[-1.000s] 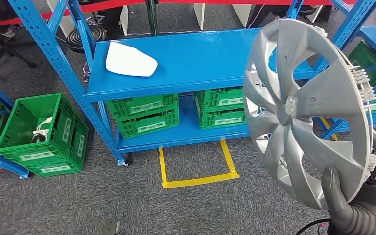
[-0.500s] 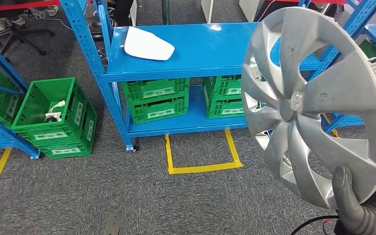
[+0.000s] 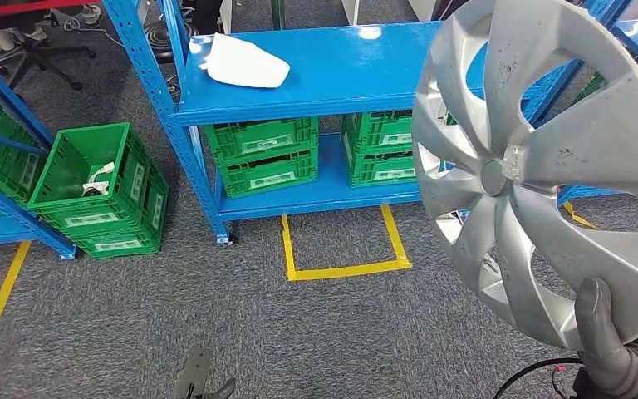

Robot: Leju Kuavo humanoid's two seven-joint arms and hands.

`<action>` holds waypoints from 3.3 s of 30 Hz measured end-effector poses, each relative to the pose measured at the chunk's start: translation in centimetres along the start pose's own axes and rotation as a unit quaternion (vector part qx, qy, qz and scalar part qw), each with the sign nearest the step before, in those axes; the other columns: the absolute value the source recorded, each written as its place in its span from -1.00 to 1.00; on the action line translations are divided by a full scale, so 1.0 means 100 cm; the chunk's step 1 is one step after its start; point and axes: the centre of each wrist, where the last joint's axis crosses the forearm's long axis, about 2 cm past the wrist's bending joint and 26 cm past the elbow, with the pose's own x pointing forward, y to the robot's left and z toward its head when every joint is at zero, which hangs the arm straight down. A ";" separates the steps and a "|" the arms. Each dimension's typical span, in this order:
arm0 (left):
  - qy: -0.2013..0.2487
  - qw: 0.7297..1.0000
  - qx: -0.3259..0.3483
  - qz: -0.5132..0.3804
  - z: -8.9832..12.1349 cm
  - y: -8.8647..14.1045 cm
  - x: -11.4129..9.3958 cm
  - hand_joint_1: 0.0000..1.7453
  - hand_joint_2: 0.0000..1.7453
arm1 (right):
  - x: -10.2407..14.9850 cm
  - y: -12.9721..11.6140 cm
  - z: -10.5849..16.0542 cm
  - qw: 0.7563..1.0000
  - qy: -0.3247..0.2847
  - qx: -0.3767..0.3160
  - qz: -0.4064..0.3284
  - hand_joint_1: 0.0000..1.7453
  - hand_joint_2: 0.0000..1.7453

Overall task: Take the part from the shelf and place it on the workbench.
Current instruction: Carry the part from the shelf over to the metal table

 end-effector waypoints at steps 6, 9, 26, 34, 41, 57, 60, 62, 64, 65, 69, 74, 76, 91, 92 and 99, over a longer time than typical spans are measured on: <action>-0.053 0.998 0.012 -0.035 -0.020 0.010 0.014 -1.00 1.00 | 0.002 0.003 -0.006 1.000 -0.013 0.002 -0.014 1.00 1.00; -0.057 0.997 0.017 -0.047 -0.026 0.016 0.016 -1.00 1.00 | 0.002 0.003 -0.007 1.000 -0.013 0.002 -0.018 1.00 1.00; -0.057 0.995 0.038 -0.069 -0.038 0.031 0.018 -1.00 1.00 | 0.000 0.007 -0.007 0.999 -0.011 0.012 -0.029 1.00 1.00; -0.059 0.994 0.036 -0.079 -0.038 0.034 0.016 -1.00 1.00 | -0.001 0.008 -0.008 0.999 -0.011 0.011 -0.034 1.00 1.00; -0.076 0.991 0.009 -0.108 -0.030 0.031 0.009 -1.00 1.00 | -0.004 0.007 -0.007 0.999 -0.004 0.007 -0.035 1.00 1.00; -0.050 0.993 -0.009 -0.110 -0.011 0.019 -0.003 -1.00 1.00 | -0.012 0.009 -0.008 0.999 0.023 0.008 -0.038 1.00 1.00; -0.049 0.992 -0.014 -0.117 -0.011 0.019 -0.003 -1.00 1.00 | -0.012 0.009 -0.008 0.999 0.022 0.009 -0.036 1.00 1.00; -0.047 0.991 -0.018 -0.123 -0.009 0.019 -0.005 -1.00 1.00 | -0.013 0.010 -0.008 0.999 0.022 0.012 -0.028 1.00 1.00; -0.046 0.991 -0.022 -0.127 -0.008 0.019 -0.006 -1.00 1.00 | -0.013 0.010 -0.007 0.999 0.023 0.016 -0.017 1.00 1.00; -0.045 0.991 -0.023 -0.127 -0.007 0.018 -0.007 -1.00 1.00 | -0.013 0.010 -0.007 0.999 0.023 0.017 -0.014 1.00 1.00; -0.039 0.991 -0.022 -0.124 -0.006 0.017 -0.008 -1.00 1.00 | -0.015 0.011 -0.006 0.999 0.031 0.019 -0.008 1.00 1.00; -0.014 0.992 -0.027 -0.123 -0.003 0.012 -0.006 -1.00 1.00 | -0.019 0.012 -0.005 0.998 0.046 0.029 0.018 1.00 1.00; -0.003 0.993 -0.031 -0.115 0.000 0.008 -0.006 -1.00 1.00 | -0.021 0.013 -0.006 0.998 0.044 0.033 0.028 1.00 1.00; 0.025 0.997 -0.034 -0.072 0.008 -0.001 -0.007 -1.00 1.00 | -0.029 0.022 0.001 0.996 0.048 0.065 0.038 1.00 1.00; 0.026 0.997 -0.033 -0.072 0.008 -0.001 -0.008 -1.00 1.00 | -0.029 0.023 0.001 0.996 0.048 0.066 0.037 1.00 1.00; 0.031 0.996 -0.034 -0.072 0.010 0.000 -0.010 -1.00 1.00 | -0.029 0.025 0.003 0.995 0.055 0.073 0.026 1.00 1.00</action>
